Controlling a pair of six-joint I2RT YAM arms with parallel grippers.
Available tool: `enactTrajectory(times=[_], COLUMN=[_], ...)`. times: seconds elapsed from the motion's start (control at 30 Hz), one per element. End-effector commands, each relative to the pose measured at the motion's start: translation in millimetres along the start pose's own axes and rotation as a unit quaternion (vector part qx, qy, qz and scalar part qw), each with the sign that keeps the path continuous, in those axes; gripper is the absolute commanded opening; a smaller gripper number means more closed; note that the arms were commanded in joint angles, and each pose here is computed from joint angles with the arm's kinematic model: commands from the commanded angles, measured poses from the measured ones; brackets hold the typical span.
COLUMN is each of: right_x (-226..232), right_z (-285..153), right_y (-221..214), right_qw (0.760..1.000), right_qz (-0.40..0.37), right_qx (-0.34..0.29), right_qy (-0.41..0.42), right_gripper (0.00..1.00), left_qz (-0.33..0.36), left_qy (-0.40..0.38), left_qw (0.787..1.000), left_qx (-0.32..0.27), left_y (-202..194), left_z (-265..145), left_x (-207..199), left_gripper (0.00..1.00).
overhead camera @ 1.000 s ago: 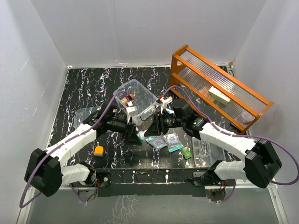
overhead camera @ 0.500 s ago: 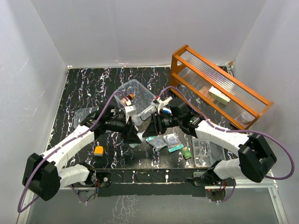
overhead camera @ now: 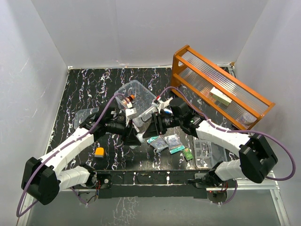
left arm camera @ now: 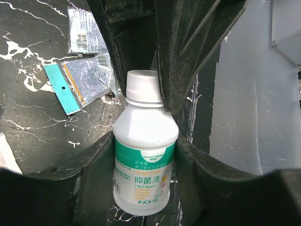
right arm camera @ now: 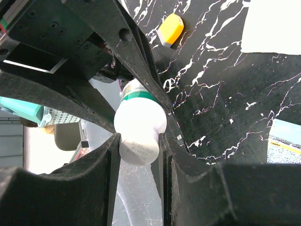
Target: Organize the medicine kit
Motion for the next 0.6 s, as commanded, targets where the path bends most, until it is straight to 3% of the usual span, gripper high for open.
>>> enactTrajectory(times=[0.0, 0.07, 0.17, 0.27, 0.43, 0.57], right_x=[30.9, 31.2, 33.8, 36.8, 44.7, 53.9], right_z=[-1.5, -1.5, -3.7, -9.3, -35.6, -69.7], right_y=[25.3, 26.3, 31.7, 39.8, 68.9, 94.9], right_qw=[0.998, 0.998, 0.998, 0.996, 0.981, 0.950], right_qz=[-0.040, -0.038, -0.038, -0.045, -0.062, -0.082], right_qx=[-0.025, -0.027, -0.042, -0.072, -0.180, -0.288], right_qy=[0.049, 0.048, 0.041, 0.025, -0.034, -0.086], right_gripper=[0.00, 0.01, 0.11, 0.42, 0.65, 0.71], left_qz=[0.038, 0.044, 0.061, 0.083, 0.099, 0.096], left_qy=[-0.017, -0.017, -0.008, 0.031, 0.157, 0.238], left_qw=[0.999, 0.999, 0.998, 0.995, 0.979, 0.960], left_qx=[-0.013, -0.015, -0.023, -0.041, -0.086, -0.109], left_y=[8.1, 8.9, 12.4, 20.8, 49.8, 78.7], left_z=[-4.5, -5.0, -7.0, -11.7, -29.2, -44.2], left_x=[-9.1, -9.8, -9.3, -3.3, 21.7, 42.4], left_gripper=[0.40, 0.34, 0.29, 0.26, 0.25, 0.25])
Point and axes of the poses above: each gripper's point midway between its finger pads, its own z axis out along the fingers, its own x axis along the line the jaws close on, y = z × x, the point moved 2 cm from there along -z, back along the fingers, and after that the axes turned 4 degrees about z, right-handed, at the moved point
